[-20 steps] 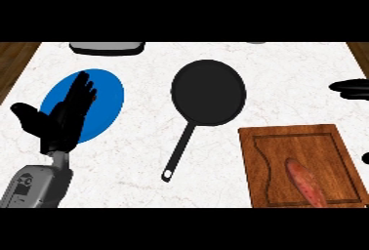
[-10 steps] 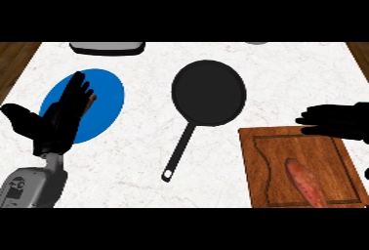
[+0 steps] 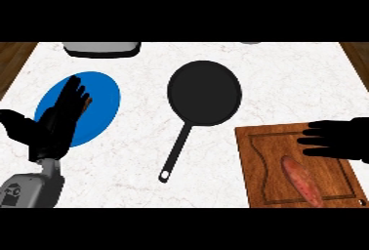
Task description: Pick the sweet potato from the cutting board and place it in the pan
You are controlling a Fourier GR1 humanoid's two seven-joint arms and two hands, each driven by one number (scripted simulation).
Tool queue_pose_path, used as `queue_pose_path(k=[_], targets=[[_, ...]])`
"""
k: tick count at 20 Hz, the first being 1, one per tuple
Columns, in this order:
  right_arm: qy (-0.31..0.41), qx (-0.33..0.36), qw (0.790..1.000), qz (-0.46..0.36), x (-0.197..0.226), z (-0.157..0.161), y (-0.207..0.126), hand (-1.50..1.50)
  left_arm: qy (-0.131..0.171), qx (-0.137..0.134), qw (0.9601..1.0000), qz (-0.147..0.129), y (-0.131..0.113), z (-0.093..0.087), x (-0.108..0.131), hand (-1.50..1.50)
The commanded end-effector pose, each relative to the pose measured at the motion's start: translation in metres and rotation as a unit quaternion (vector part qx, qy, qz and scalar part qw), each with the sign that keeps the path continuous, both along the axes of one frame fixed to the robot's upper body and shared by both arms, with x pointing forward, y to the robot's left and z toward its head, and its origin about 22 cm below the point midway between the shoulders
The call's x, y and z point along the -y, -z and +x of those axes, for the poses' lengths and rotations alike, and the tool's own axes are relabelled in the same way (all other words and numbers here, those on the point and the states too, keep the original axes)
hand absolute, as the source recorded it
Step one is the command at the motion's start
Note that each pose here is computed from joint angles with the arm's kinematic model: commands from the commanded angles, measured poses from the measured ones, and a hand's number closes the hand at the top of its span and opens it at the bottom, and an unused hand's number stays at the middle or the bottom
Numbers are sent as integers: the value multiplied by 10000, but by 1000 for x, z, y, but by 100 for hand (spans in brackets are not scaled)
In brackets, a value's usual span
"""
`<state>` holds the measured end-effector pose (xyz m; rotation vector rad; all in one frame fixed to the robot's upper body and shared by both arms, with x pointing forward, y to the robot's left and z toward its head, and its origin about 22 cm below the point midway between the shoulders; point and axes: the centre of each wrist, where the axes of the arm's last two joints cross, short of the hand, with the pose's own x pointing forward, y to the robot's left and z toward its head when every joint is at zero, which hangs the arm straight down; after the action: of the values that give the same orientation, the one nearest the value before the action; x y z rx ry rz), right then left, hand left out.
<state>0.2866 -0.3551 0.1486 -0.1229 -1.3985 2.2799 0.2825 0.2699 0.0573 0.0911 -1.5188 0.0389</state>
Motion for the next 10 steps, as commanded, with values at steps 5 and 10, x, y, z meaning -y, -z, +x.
queue_pose_path(k=[5, 10], targets=[[-255, 409, 9986, -233, -23, -21, -9, -150, -45, 13, 10000, 38, -9, -6, -15, 0], [-309, 231, 9993, 27, -32, -26, 7, -150, -56, 14, 10000, 68, -8, -11, -6, 0]])
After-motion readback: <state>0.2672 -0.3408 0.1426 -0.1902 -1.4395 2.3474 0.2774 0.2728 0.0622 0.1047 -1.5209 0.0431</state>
